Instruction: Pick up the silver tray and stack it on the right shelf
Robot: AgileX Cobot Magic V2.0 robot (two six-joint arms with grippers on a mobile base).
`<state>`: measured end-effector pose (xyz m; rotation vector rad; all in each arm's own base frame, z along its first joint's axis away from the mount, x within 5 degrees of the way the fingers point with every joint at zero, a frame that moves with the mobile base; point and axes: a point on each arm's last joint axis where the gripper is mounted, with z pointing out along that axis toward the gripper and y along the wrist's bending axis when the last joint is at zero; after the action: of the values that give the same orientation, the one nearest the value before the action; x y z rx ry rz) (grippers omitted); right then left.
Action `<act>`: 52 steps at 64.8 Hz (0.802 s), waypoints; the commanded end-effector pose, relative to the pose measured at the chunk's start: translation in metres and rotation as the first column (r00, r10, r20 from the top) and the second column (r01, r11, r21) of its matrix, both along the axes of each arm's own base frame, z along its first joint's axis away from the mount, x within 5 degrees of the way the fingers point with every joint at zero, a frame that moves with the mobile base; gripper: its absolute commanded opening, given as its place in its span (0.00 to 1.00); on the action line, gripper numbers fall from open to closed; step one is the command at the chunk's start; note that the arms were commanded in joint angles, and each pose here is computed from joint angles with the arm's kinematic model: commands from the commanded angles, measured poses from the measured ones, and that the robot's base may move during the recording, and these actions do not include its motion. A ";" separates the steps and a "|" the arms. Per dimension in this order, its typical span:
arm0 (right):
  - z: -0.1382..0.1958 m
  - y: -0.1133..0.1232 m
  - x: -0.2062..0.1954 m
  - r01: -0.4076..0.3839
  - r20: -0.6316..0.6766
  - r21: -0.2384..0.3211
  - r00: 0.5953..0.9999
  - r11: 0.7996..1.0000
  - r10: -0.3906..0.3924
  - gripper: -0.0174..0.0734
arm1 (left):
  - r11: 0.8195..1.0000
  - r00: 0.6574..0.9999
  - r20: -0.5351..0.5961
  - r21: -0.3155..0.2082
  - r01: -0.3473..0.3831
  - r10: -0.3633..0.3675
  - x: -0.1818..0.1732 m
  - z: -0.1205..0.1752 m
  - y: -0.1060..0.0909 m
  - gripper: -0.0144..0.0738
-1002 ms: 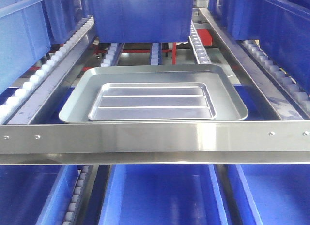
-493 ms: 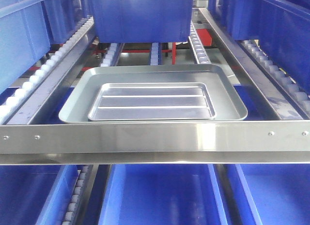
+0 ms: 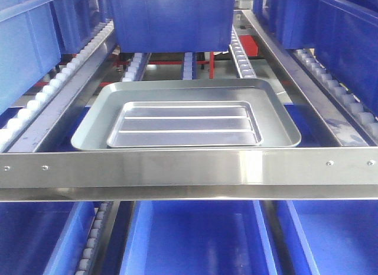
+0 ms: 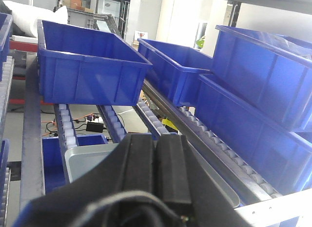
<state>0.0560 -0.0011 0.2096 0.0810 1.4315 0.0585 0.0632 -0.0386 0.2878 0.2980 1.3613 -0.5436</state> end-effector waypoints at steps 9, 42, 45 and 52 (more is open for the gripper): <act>0.009 0.000 -0.003 0.005 0.106 -0.012 0.994 1.000 -0.004 0.25 | 0.998 0.996 0.082 -0.052 0.029 -0.025 -0.003 0.016 -0.001 0.06; 0.009 0.000 -0.003 0.005 0.106 -0.012 0.994 1.000 -0.004 0.25 | 0.998 0.996 0.082 -0.052 0.029 -0.025 -0.003 0.016 -0.001 0.06; 0.009 0.000 -0.003 0.005 0.106 -0.012 0.994 1.000 -0.004 0.25 | 0.999 0.996 0.085 -0.043 0.028 -0.024 -0.003 0.016 -0.001 0.06; 0.009 0.000 -0.003 0.005 0.106 -0.012 0.994 1.000 -0.004 0.25 | 1.000 0.997 0.077 -0.005 -0.017 0.017 -0.003 0.011 0.002 0.06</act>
<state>0.0560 -0.0011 0.2096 0.0821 1.4314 0.0596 0.0629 -0.0377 0.2862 0.2987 1.3710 -0.5311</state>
